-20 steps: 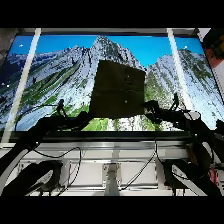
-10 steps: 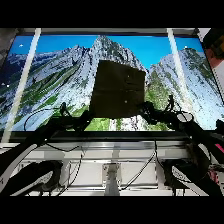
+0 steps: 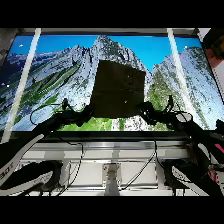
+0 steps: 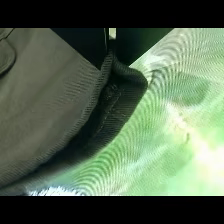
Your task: Fold the clothes and pants, and hang the long-sleeved shirts on hangers.
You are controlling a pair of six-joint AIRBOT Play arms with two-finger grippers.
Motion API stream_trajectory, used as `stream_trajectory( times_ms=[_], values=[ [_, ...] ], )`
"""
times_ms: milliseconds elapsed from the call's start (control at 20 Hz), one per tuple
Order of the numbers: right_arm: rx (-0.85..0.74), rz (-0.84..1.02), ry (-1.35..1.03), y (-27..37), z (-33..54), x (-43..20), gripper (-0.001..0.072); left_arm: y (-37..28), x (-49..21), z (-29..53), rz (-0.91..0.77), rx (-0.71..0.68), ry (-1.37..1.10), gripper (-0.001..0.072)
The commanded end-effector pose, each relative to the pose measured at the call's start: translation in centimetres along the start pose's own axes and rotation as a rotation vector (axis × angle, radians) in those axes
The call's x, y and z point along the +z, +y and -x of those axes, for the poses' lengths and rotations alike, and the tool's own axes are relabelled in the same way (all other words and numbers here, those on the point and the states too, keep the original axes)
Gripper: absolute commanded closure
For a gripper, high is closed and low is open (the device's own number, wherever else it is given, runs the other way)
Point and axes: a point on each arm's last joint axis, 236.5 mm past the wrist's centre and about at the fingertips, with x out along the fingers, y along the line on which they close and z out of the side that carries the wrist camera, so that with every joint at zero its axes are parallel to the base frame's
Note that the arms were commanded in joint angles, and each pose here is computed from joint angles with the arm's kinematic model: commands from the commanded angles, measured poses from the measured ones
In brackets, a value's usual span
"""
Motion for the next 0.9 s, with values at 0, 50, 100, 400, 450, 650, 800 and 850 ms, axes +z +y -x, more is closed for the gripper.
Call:
stream_trajectory(
  times_ms=[0, 50, 100, 400, 450, 650, 800, 850],
  values=[
    [-0.033, -0.036, 0.033, -1.1, -0.5, -0.6, 0.0031, -1.6, 0.6, 0.0, -0.002, -0.028, -0.011, 0.069],
    [-0.05, -0.039, 0.039, -1.7, -0.8, -0.6, 0.0031, -1.7, 0.6, 0.1, -0.005, -0.03, -0.008, 0.069],
    [-0.063, -0.053, 0.046, -2.1, -1.1, -0.7, 0.0031, -1.7, 0.6, 0.1, -0.006, -0.03, -0.008, 0.069],
    [-0.116, -0.197, -0.045, -4.8, -2.9, 1.9, 0.0032, -1.8, 0.5, 0.1, -0.006, -0.03, -0.004, 0.069],
    [-0.126, -0.197, -0.054, -5.1, -3.2, 2.0, 0.0035, -1.8, 0.5, 0.1, -0.006, -0.03, -0.004, 0.0691],
    [-0.134, -0.183, -0.12, -5.1, -4.1, 2.6, 0.0281, -1.8, 0.5, 0.1, -0.006, -0.03, -0.004, 0.069],
    [-0.128, -0.163, -0.147, -4.5, -4.1, 3.3, 0.0378, -1.8, 0.5, 0.1, -0.006, -0.03, -0.005, 0.069],
    [-0.129, -0.162, -0.159, -4.6, -4.0, 3.6, 0.045, -1.8, 0.5, 0.1, -0.006, -0.03, -0.006, 0.0691]
  ],
)
